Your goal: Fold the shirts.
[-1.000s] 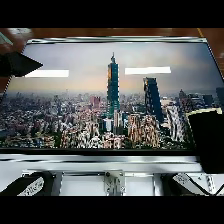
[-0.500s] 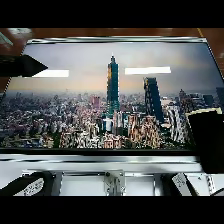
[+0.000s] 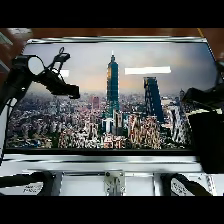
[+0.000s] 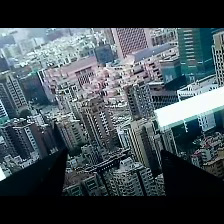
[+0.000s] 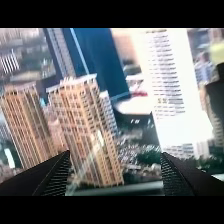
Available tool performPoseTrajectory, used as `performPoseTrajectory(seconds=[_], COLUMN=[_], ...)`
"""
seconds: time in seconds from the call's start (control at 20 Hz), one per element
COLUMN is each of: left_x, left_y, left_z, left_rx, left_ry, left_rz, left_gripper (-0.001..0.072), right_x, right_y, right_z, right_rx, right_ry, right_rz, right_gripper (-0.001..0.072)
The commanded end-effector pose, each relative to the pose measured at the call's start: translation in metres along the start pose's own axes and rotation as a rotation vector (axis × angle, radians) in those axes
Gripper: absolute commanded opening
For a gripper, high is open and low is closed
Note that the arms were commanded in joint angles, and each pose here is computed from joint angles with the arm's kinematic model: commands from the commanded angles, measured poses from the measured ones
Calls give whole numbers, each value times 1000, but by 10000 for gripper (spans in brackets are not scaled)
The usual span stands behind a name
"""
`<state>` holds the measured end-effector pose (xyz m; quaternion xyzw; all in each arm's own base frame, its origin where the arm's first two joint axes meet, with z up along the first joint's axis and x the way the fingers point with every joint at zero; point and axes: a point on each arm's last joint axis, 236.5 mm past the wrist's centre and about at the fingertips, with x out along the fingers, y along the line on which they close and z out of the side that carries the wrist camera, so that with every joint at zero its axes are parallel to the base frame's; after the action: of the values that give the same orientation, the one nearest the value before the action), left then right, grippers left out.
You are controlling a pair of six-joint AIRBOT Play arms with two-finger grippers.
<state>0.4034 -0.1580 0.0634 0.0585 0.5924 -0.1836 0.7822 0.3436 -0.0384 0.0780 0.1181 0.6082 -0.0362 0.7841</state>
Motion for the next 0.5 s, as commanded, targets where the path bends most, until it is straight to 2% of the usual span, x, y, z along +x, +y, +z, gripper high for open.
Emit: performPoseTrajectory(seconds=[0.0, 0.45], left_x=[15, 14], left_y=[-5, 0], left_z=[-7, -7], left_rx=[14, 3], left_ry=[52, 51], left_rz=[21, 25], left_gripper=[705, 705], right_x=[34, 39], right_y=[24, 37], right_z=[-25, -21], right_rx=[-80, -113], right_ry=[176, 157], right_rz=[-66, -51], right_gripper=[693, 693])
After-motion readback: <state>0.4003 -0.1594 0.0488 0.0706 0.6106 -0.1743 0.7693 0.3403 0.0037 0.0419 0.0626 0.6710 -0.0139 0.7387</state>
